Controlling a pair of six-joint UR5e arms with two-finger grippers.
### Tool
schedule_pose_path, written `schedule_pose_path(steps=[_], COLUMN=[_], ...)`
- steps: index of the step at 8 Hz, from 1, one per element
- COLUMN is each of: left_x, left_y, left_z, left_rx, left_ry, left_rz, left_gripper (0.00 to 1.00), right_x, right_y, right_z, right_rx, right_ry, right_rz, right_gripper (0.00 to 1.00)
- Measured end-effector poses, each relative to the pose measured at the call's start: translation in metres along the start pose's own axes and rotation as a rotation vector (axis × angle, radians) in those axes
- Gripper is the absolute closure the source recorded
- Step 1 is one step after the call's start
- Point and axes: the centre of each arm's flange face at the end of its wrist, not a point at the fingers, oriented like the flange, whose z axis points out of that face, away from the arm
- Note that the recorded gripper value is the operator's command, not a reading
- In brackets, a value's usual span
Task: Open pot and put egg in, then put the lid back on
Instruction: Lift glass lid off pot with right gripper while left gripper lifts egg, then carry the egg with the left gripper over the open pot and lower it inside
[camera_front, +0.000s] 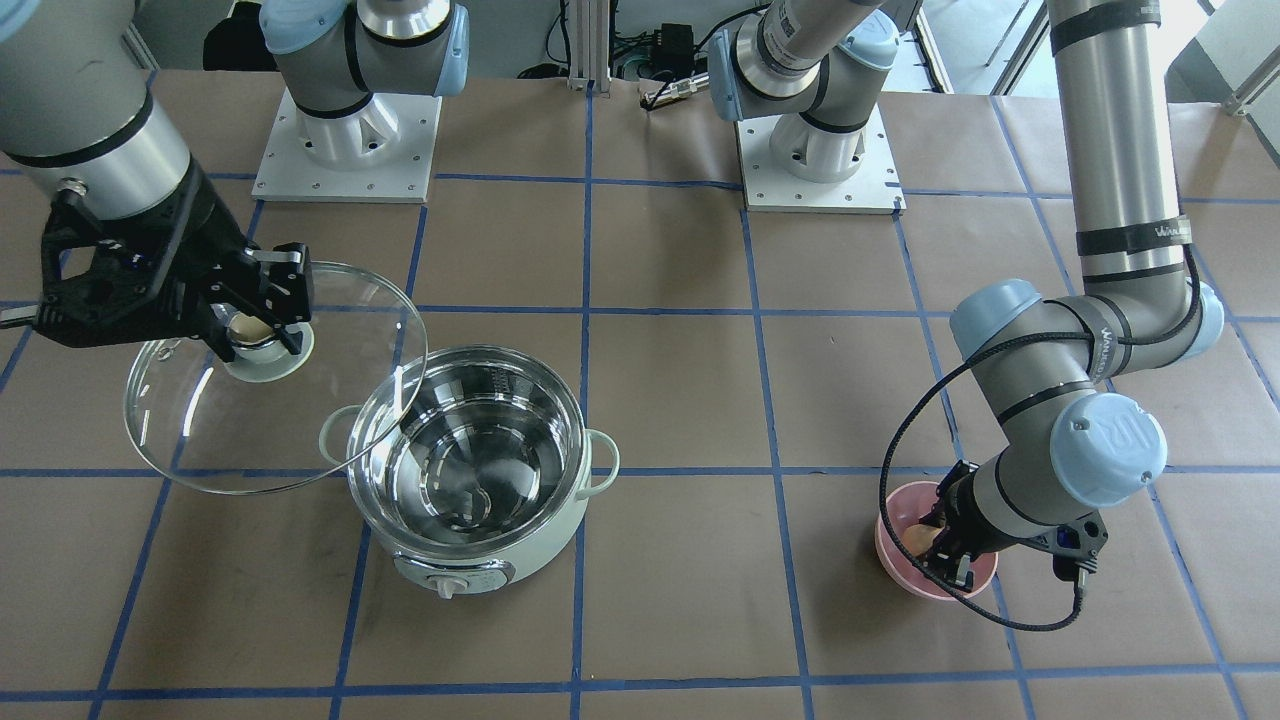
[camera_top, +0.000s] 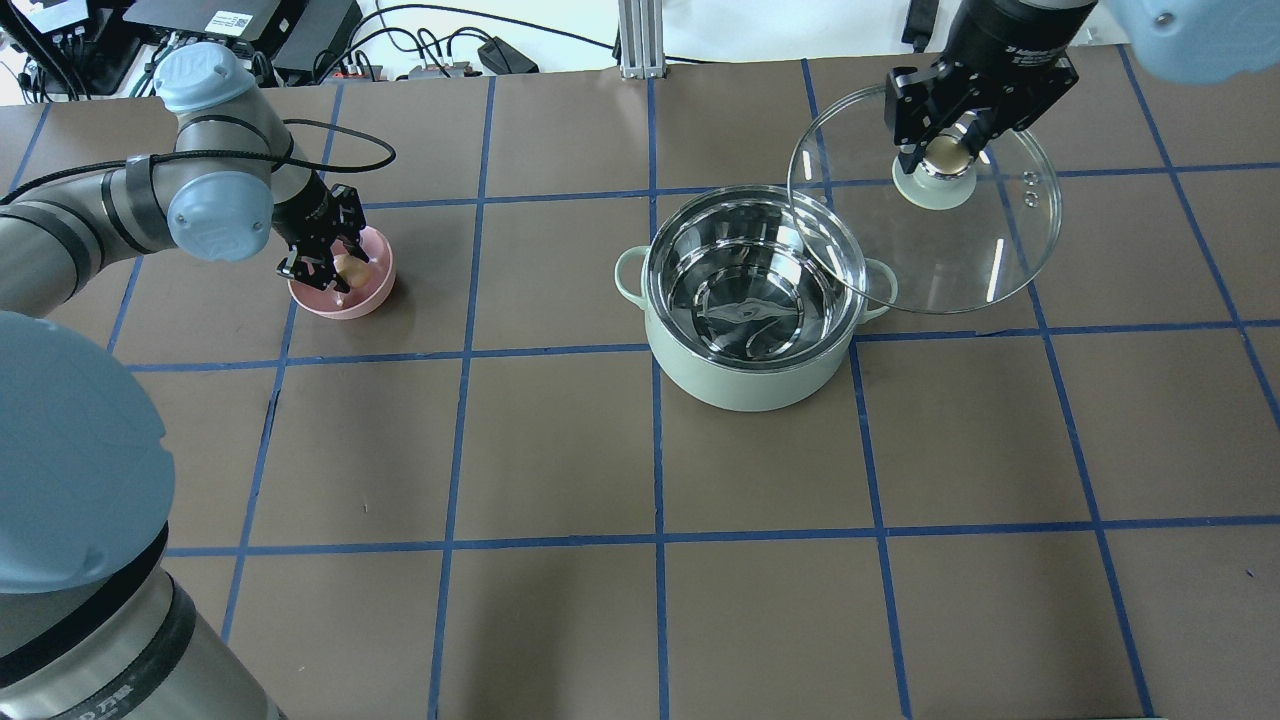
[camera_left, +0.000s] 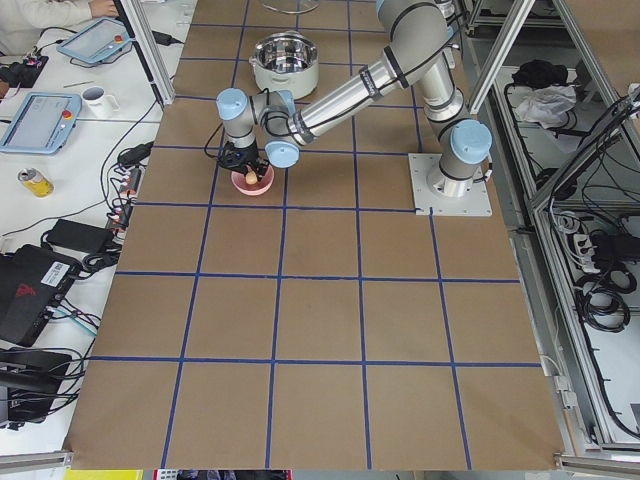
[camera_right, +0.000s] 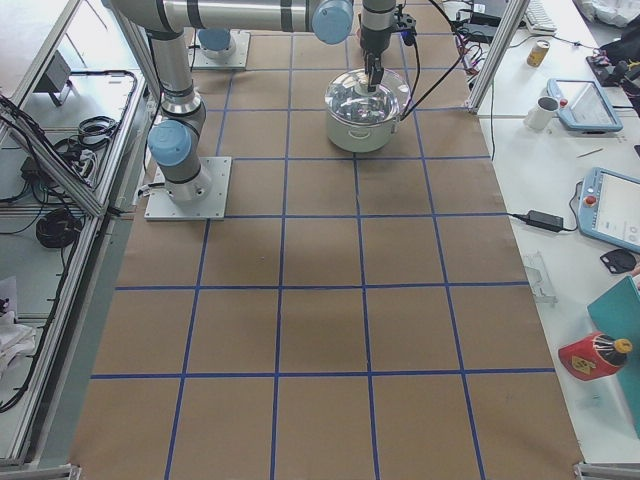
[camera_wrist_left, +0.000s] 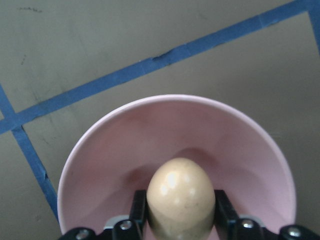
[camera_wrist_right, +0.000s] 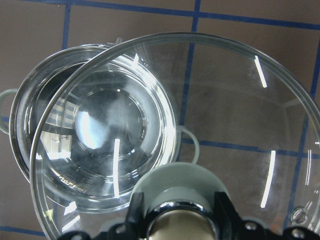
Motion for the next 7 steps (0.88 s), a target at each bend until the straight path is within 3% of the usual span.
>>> schedule_pose_path(steps=[2, 4, 7], left_x=[-0.009, -0.021, 0.009], left_y=[0.003, 0.018, 0.104], left_z=[-0.042, -0.089, -0.161], left_rx=[0.039, 0.053, 0.072], left_ry=[0.01, -0.005, 0.023], left_rz=[0.07, 0.262, 0.473], left_gripper=[1.0, 1.0, 1.0], right_x=[0.06, 0.097, 0.113], right_y=[0.0, 0.006, 0.01], right_z=[-0.002, -0.002, 0.001], right_rx=[-0.003, -0.03, -0.064], right_ry=[0.009, 0.033, 0.039], right_rz=[-0.014, -0.021, -0.042], right_gripper=[1.0, 1.0, 1.0])
